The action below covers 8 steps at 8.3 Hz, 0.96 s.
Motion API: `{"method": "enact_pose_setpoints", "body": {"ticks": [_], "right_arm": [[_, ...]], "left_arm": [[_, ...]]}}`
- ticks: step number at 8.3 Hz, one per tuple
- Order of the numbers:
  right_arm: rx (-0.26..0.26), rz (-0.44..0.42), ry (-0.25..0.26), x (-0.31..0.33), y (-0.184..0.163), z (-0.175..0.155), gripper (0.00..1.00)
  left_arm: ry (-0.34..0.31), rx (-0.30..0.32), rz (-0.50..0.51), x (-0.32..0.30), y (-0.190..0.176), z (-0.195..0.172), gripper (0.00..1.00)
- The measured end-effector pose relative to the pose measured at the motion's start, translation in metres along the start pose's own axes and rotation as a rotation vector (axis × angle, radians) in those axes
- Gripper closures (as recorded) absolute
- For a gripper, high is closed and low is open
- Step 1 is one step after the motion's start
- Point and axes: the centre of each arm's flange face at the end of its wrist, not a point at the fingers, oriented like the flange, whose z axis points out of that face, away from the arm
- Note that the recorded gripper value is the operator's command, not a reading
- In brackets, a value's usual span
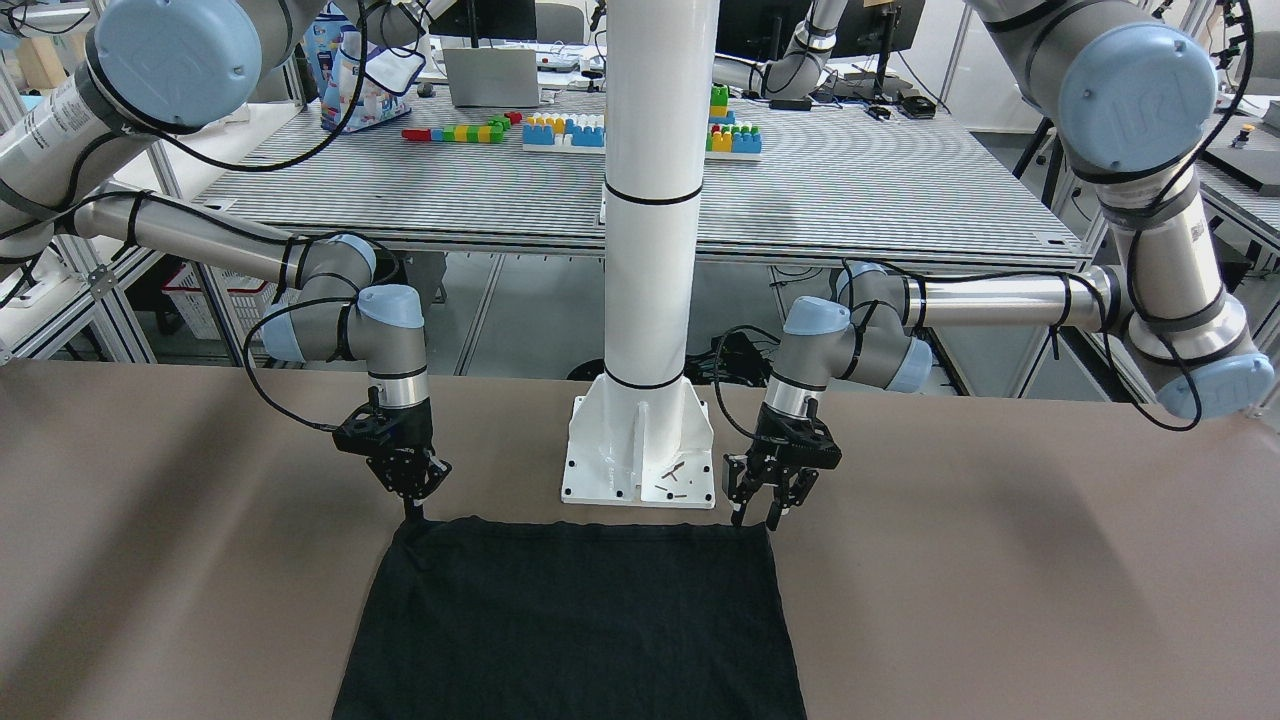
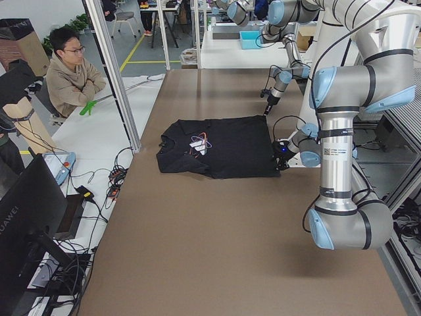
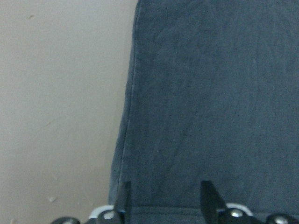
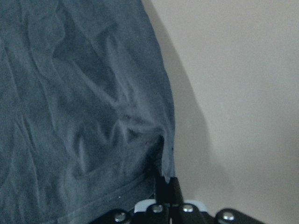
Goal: Fold clothes
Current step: 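Grasp both hem corners with the left and right grippers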
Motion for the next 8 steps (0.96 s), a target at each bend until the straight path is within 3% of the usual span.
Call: {"method": "enact_pose_setpoints", "body": {"ticks": [4, 8], "right_arm": [[0.001, 0.0, -0.001, 0.0, 0.0, 0.0, 1.0], [0.002, 0.0, -0.001, 0.0, 0.0, 0.0, 1.0]], "left_arm": [[-0.052, -0.007, -0.019, -0.017, 0.036, 0.021, 0.5], [-0.063, -0.009, -0.023, -0.02, 0.041, 0.025, 0.5]]}}
